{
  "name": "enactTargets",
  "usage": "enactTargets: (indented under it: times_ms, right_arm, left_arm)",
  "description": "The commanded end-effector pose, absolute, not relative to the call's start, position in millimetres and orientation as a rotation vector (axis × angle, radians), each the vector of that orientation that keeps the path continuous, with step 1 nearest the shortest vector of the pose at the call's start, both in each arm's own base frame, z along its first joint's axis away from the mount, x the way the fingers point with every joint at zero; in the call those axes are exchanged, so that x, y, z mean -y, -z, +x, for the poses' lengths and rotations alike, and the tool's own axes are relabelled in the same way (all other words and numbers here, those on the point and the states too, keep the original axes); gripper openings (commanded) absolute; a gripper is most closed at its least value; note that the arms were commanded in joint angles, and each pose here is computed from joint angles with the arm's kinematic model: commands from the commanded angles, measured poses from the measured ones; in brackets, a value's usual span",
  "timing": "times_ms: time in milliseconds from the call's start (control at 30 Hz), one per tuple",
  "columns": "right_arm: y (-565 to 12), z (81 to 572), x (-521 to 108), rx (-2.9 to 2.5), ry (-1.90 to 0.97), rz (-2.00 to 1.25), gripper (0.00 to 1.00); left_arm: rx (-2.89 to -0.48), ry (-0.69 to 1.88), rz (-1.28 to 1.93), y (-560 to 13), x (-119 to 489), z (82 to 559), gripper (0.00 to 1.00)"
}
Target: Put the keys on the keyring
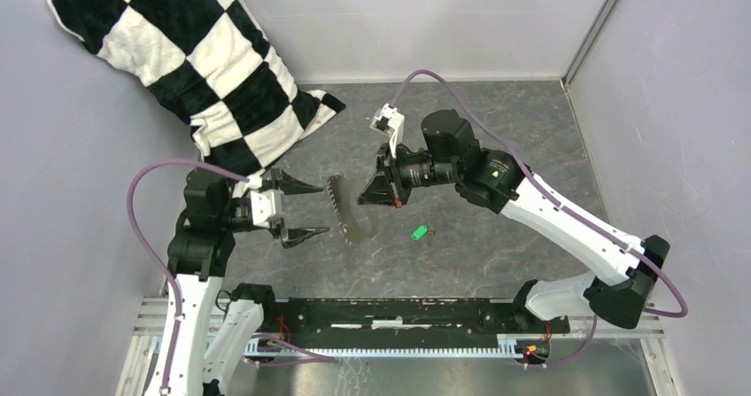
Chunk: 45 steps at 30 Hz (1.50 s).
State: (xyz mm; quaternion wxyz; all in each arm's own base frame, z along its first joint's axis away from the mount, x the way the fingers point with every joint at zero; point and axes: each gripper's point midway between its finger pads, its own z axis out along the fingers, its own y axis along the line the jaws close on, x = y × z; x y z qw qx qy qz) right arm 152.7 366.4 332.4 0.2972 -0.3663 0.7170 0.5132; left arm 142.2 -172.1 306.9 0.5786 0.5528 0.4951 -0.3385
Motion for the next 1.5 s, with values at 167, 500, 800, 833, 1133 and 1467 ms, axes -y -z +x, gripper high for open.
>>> enactTargets:
  times_ms: [167,500,800,833,1133,1467]
  right_arm:
    - [-336.5,143.8,-376.2,-1.832,-1.004,-1.225,0.0]
    - [-339.5,132.1,-379.1,-1.786,-0.994,-1.293,0.0]
    - [-346.0,125.3,-389.4,-1.75,-1.045,-1.313,0.02]
    - [-349.0,123.9,-390.1,-1.739,-1.058,-1.308,0.04]
    - [-352.7,147.8,-367.2,-1.752,-1.094,-1.155,0.64]
    - [-329.4,186.7,-353.5,-1.839,-1.09,-0.889,0.69]
  left_arm:
    - [-1.094,0.955,1.311,-342.4,182.2,135.1,0.95]
    - [-1.115,1.027,1.383,-333.1,194.2,116.7,0.55]
    - [-1.066,1.027,1.541,-320.2,205.5,99.0,0.03]
    - [-1.057,1.012,1.589,-314.6,205.6,95.4,0.02]
    - [-0.806,0.643,2.011,-262.2,179.4,92.5,0.02]
    - [0.189,-0.141,2.013,-263.5,181.0,85.8,0.02]
